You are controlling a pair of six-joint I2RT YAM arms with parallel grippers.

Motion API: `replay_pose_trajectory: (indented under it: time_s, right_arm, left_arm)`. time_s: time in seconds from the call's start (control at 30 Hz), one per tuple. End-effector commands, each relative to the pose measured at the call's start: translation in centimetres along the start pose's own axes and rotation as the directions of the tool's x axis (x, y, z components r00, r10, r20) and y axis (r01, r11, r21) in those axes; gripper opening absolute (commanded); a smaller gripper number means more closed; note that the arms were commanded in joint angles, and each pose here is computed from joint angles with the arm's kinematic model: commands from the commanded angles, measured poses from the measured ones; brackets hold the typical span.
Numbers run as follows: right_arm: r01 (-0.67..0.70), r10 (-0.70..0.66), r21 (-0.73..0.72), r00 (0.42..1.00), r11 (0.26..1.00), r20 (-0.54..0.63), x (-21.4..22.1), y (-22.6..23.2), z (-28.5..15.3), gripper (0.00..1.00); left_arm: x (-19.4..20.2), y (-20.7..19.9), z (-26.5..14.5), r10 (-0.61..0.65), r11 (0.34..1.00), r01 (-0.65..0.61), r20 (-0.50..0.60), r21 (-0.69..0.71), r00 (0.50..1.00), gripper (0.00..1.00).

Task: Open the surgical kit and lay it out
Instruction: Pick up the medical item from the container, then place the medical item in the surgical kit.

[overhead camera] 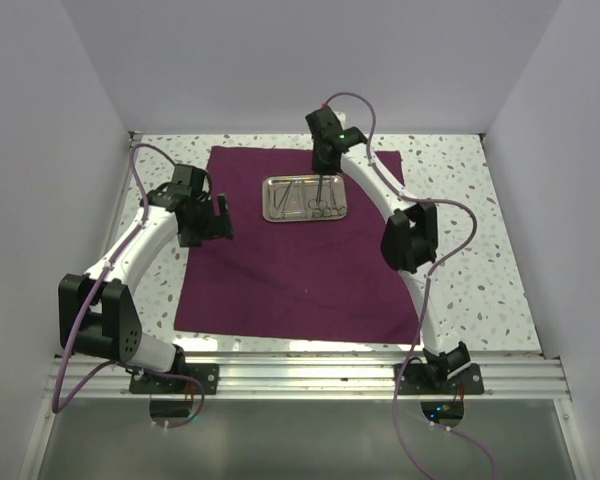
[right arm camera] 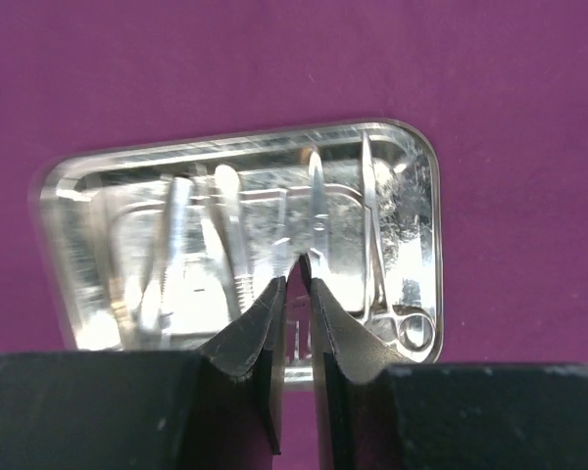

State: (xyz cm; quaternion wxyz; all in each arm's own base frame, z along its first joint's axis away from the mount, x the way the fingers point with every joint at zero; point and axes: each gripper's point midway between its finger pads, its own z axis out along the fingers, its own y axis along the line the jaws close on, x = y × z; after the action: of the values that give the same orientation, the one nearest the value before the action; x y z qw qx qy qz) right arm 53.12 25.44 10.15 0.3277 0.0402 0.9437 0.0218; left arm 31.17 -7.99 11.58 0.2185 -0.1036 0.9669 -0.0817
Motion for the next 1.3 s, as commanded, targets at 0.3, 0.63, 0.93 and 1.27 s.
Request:
replay_pose_trajectory:
  time_s: [0.3,0.63,0.93,1.27]
  right_arm:
    - [-0.075,0.101,-0.168,0.983,0.983,0.154,-5.7,0.6,-12.6,0.00]
    - [-0.113,0.112,-0.111,0.994,0.987,-0.018,6.6,-6.2,-19.6,0.00]
    - [-0.198,0.187,-0.073,0.973,0.977,-0.137,19.0,-10.4,-19.2,0.00]
    - [-0.176,0.150,-0.079,0.954,0.981,-0.261,24.5,-9.8,-16.7,0.00]
  left_arm:
    - [-4.0,-2.2,-2.6,-0.002,0.996,-0.009,0.129,0.086,0.992,0.84]
    - [-7.0,-5.0,-2.0,0.012,0.982,-0.046,0.184,0.183,0.983,0.85]
    - [-9.9,-11.2,2.5,0.074,0.965,-0.114,0.173,0.237,0.982,0.84]
    - [-13.5,-22.4,8.3,0.093,0.931,-0.151,0.185,0.332,0.978,0.82]
